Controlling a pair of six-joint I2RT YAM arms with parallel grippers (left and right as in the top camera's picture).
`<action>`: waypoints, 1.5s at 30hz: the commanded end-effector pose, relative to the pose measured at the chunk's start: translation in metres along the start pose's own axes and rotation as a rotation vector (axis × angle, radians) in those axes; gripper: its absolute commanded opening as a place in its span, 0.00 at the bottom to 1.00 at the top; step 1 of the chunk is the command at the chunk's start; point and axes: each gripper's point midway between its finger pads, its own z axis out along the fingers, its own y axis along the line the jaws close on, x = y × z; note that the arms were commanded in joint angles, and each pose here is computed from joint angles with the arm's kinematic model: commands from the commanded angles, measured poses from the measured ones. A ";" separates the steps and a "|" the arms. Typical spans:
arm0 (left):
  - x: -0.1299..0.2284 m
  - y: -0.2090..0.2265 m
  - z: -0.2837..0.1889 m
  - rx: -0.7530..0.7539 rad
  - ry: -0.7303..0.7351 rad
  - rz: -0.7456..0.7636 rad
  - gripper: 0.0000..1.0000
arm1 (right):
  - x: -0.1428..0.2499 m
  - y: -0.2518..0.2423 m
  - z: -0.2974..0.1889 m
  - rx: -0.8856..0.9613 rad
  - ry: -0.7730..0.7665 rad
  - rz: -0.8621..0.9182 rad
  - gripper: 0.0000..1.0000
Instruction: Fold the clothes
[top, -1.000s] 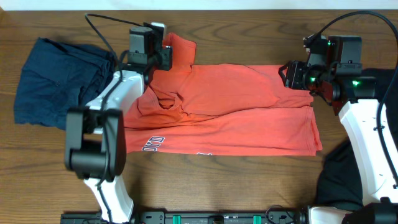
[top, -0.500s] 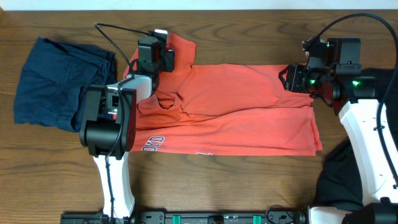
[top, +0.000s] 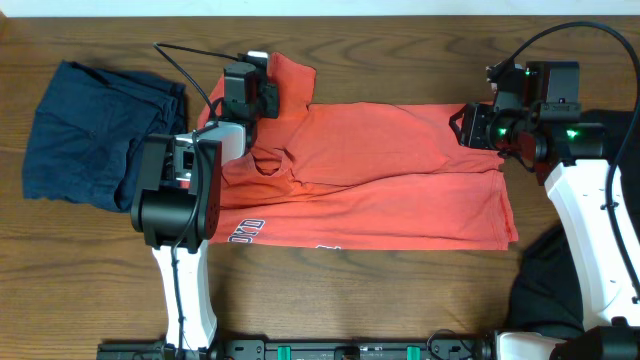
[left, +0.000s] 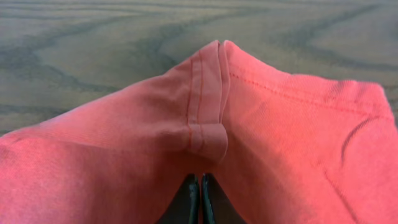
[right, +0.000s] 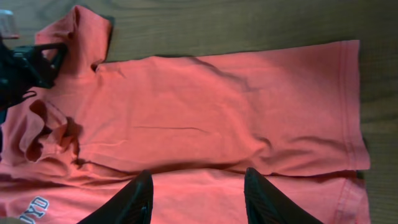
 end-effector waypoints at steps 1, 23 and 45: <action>-0.059 -0.002 -0.032 0.007 -0.117 -0.031 0.06 | -0.001 -0.009 0.000 0.044 -0.006 0.014 0.46; -0.051 -0.004 -0.046 0.006 -0.037 -0.027 0.37 | 0.029 -0.039 0.062 0.064 0.178 0.119 0.53; 0.004 0.003 0.020 0.011 -0.076 -0.085 0.06 | 0.051 -0.042 0.061 0.080 0.269 0.147 0.55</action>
